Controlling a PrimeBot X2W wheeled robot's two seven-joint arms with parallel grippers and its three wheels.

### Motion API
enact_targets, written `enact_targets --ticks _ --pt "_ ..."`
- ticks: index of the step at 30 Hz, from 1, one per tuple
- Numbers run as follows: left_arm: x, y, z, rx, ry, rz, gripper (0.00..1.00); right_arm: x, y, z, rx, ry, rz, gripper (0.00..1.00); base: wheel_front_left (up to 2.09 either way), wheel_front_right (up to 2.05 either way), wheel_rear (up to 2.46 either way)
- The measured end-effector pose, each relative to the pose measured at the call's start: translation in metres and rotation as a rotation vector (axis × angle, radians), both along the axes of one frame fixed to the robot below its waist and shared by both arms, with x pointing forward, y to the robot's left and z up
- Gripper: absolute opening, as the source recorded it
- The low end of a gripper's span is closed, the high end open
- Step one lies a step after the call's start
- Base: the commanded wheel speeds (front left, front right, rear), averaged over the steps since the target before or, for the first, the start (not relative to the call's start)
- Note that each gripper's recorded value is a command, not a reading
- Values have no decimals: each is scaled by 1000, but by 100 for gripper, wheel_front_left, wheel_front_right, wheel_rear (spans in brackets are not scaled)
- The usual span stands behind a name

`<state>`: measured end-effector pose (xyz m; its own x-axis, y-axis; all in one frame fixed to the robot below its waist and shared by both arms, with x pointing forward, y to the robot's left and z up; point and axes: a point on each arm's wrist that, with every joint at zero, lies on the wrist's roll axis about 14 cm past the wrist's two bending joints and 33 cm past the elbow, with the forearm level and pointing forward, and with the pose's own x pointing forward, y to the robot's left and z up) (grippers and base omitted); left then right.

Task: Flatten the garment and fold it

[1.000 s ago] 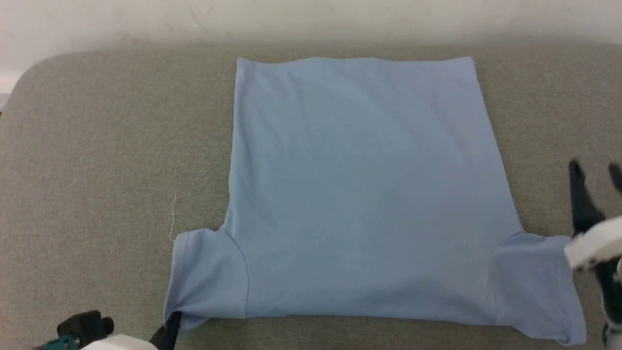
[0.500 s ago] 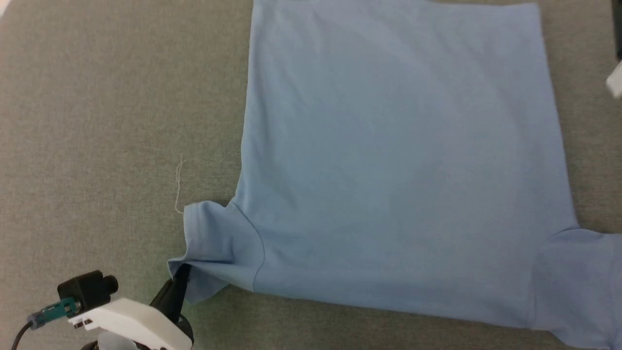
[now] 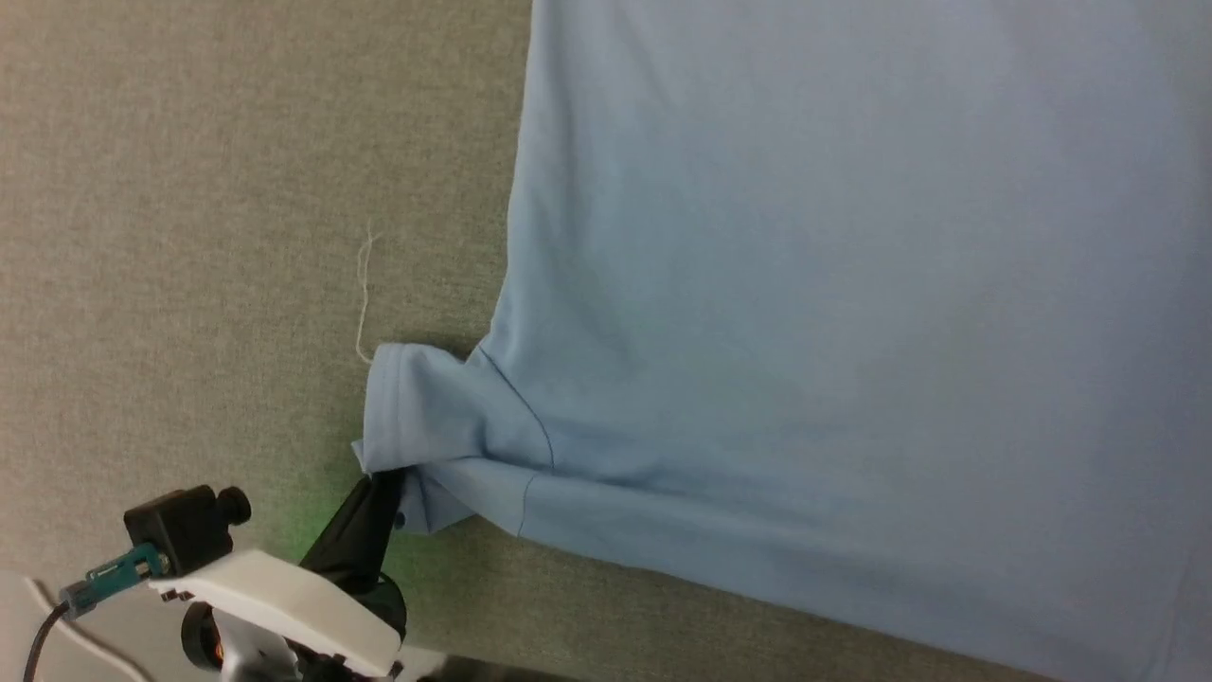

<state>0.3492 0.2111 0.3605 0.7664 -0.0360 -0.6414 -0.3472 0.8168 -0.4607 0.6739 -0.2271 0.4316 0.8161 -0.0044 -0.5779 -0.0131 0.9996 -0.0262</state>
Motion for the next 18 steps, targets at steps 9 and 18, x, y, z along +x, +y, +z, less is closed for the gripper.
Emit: enact_targets --ticks 9,18 --pt "1 3 -8 8 10 15 0 2 15 -72 8 223 4 100 0 0 0" --pt "1 3 -6 10 9 25 0 6 21 -68 24 188 -14 0 0 0 0"
